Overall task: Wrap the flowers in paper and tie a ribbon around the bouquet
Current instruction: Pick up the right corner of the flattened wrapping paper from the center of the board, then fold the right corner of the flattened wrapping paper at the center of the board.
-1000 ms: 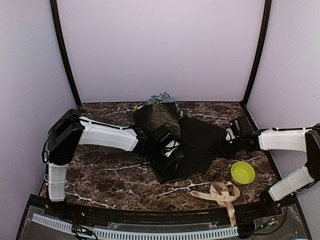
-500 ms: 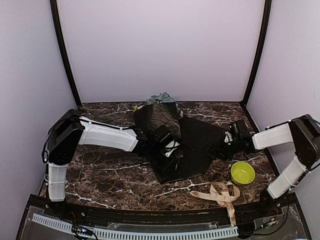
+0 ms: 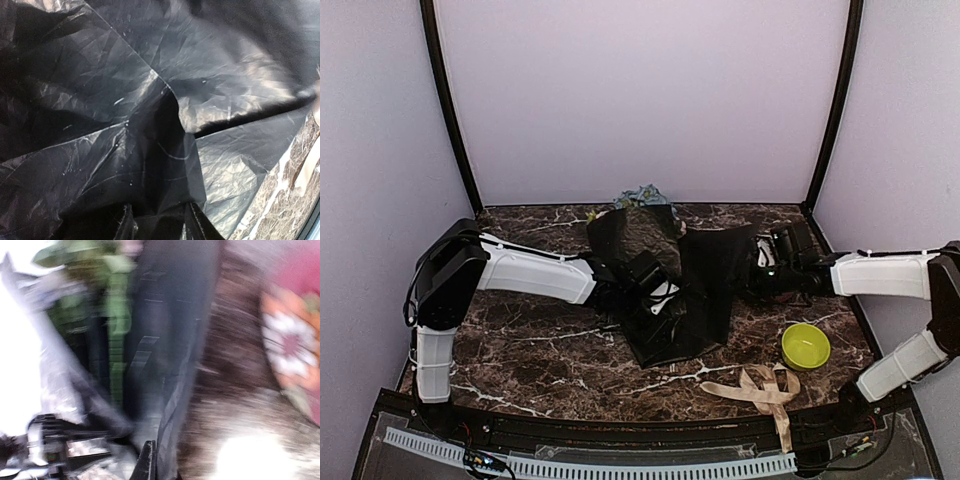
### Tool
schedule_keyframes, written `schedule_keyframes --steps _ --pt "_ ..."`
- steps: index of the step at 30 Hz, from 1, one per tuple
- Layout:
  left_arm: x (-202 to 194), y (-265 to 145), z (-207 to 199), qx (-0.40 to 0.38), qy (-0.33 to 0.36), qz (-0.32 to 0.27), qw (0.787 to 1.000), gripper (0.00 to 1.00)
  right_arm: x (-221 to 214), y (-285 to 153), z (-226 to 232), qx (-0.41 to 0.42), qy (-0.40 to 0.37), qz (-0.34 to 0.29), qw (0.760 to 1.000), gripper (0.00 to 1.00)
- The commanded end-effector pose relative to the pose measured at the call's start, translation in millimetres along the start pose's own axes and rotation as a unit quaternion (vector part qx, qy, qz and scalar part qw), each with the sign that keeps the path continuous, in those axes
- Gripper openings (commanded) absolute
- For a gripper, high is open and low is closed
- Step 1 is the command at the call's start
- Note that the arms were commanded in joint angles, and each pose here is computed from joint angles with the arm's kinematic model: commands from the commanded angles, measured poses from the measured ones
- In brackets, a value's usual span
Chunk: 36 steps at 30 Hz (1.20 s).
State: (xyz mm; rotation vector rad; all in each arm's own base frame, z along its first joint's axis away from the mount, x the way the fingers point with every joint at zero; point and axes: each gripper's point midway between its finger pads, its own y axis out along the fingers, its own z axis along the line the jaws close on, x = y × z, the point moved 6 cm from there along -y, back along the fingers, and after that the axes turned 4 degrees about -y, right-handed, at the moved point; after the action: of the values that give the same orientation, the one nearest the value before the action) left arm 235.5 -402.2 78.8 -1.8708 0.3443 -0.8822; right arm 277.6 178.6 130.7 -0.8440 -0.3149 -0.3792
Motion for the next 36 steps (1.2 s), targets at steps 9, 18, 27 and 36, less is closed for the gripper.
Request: schedule_keyframes --steps 9,18,27,36 --pt "-34 7 12 0.02 -0.017 0.07 0.997 0.36 10 -11 119 0.132 -0.16 -0.014 0.978 0.0" --pt "-28 -7 8 -0.01 -0.022 0.035 0.999 0.36 0 34 140 0.176 -0.203 0.05 0.962 0.0" --pt "-14 -31 4 -0.102 -0.026 -0.06 0.993 0.4 -6 67 139 0.235 -0.156 0.068 0.957 0.0" --pt "-16 -43 8 -0.129 -0.053 -0.095 0.986 0.4 -15 86 124 0.227 -0.147 0.083 0.959 0.0"
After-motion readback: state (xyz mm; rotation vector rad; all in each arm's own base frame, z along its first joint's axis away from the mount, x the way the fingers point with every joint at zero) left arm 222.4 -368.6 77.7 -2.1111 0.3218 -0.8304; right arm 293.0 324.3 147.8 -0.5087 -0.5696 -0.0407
